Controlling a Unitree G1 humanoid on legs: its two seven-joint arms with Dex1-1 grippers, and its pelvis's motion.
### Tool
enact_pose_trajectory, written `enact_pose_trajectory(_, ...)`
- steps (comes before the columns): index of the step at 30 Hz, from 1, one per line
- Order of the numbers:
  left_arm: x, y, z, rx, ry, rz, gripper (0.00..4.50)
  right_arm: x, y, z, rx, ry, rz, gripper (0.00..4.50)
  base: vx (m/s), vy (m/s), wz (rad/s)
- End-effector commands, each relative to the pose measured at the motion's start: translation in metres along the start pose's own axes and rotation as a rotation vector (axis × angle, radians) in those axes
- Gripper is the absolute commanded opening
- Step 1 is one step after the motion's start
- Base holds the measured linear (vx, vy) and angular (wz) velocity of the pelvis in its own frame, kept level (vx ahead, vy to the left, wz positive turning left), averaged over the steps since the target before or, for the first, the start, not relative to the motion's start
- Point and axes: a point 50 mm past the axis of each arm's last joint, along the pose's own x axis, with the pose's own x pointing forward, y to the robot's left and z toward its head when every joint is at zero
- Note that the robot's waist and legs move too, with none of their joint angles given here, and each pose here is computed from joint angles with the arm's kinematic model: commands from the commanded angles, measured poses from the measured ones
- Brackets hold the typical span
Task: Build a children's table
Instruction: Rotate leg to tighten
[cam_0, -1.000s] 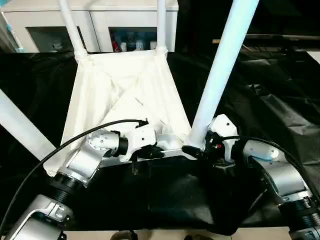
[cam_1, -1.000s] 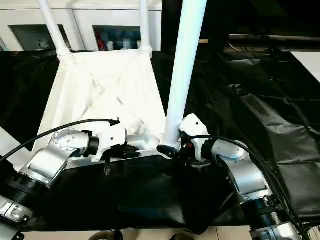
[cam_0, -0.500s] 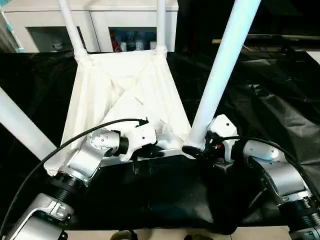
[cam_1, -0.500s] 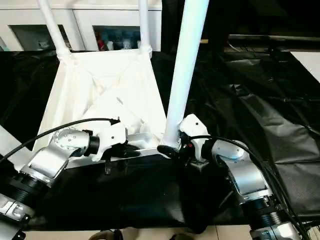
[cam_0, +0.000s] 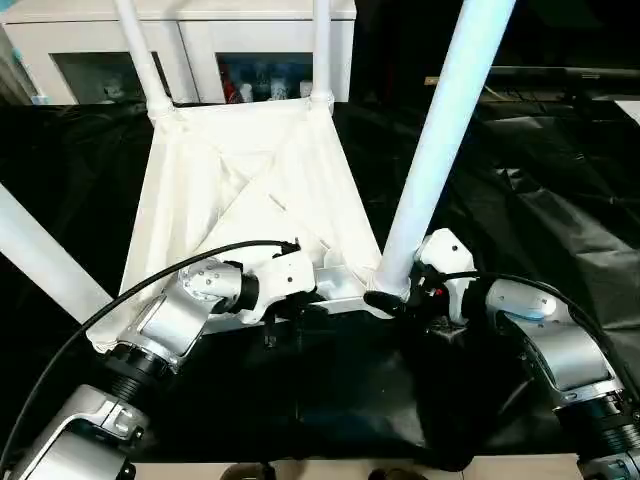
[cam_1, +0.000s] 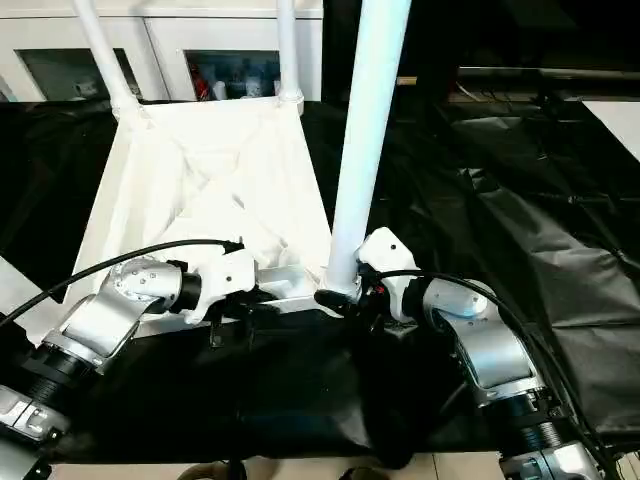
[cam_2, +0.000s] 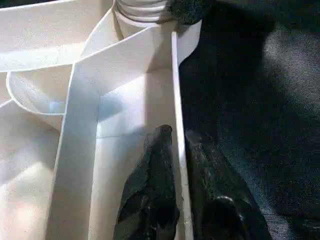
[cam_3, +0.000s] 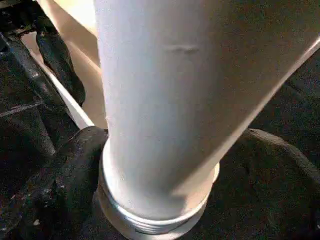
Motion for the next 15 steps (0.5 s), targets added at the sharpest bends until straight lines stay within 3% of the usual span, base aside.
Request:
enact_pose_trajectory(1,0.0081,-0.0091,-0.0187,-0.073,0.043,-0.007,0.24,0.0009,-0.0002,0.0006,-0.009,-0.002,0.011,4.48,0.0,0.0,0.0)
enact_pose_trajectory(5,0.0092,-0.0129,-0.0207,-0.077,0.051,-0.034,0.04,0.0013,-0.0003,0.0008,-0.009,-0.002,0.011,4.48,0.0,0.0,0.0)
enact_pose_trajectory(15,0.0097,-0.0141,-0.0199,-0.089,0.029,-0.037,0.04,0.0019,-0.0013,0.0008,0.013,-0.014,0.018,4.48,0.0,0.0,0.0)
